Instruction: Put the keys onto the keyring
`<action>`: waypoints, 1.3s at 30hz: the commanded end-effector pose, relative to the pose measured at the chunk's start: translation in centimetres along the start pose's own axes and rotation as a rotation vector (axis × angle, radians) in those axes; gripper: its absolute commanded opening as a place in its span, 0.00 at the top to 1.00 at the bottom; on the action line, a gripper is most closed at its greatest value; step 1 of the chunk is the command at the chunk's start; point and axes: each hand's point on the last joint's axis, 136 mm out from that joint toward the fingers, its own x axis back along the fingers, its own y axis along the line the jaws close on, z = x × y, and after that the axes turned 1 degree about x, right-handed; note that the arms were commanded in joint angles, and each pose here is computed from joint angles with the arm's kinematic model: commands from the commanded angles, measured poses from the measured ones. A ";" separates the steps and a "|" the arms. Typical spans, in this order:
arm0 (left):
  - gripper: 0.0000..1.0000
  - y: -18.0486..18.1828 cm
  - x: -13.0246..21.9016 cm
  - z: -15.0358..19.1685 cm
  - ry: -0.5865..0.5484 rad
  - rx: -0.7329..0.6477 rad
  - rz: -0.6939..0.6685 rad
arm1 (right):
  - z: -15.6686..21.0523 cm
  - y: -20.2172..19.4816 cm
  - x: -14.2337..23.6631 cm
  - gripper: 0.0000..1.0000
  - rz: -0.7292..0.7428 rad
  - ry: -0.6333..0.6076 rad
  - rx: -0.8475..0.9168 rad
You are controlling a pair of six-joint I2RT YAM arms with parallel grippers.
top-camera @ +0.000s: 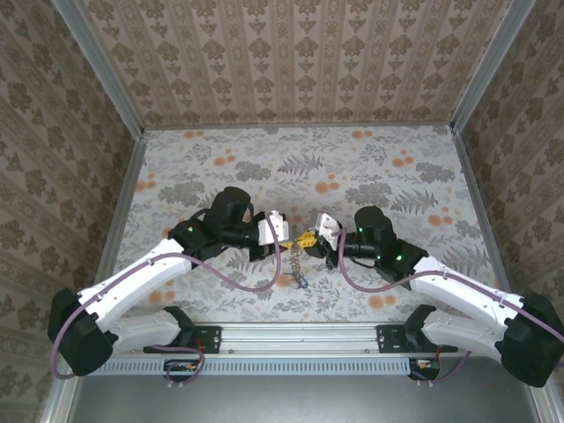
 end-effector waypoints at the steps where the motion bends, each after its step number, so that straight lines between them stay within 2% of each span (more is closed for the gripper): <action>1: 0.89 -0.4 0.6 -2.1 -0.100 -0.018 0.019 | -3.8 -0.7 0.9 1.00 0.048 -0.161 0.008; 11: 0.87 -0.4 0.4 -2.7 -0.135 -0.007 0.043 | -4.2 -0.2 1.3 1.00 0.036 -0.202 0.004; 13: 0.98 -0.6 0.4 -2.7 -0.138 -0.002 0.058 | -4.2 -0.3 1.5 1.00 0.043 -0.205 0.009; 14: 1.00 -0.7 0.5 -2.7 -0.141 0.000 0.065 | -4.2 -0.3 1.5 1.00 0.045 -0.205 0.011; 17: 1.00 -1.0 0.8 -2.7 -0.146 -0.004 0.089 | -4.0 0.1 1.6 1.00 0.029 -0.177 0.030; 20: 1.00 -0.9 1.0 -2.6 -0.128 -0.016 0.074 | -3.2 0.7 1.5 1.00 -0.007 -0.093 0.073; 22: 1.00 -0.9 1.2 -2.4 -0.095 -0.031 0.068 | -2.4 0.8 1.6 0.86 -0.023 -0.016 0.116; 26: 1.00 -1.1 1.4 -2.2 -0.042 -0.043 0.078 | -0.4 1.1 2.0 0.74 -0.052 0.139 0.168; 28: 1.00 -1.2 1.5 -2.3 -0.037 -0.044 0.086 | -0.2 1.1 2.1 0.73 -0.071 0.181 0.185; 31: 1.00 -0.7 1.5 -2.0 -0.008 -0.037 0.057 | -0.1 1.2 1.7 0.72 -0.099 0.212 0.181; 34: 1.00 -0.6 1.5 -2.2 -0.009 -0.032 0.055 | -0.4 1.4 1.1 0.59 -0.124 0.194 0.156; 39: 1.00 -0.7 1.4 -2.2 -0.006 -0.028 0.057 | -1.0 1.4 0.1 0.60 -0.141 0.158 0.112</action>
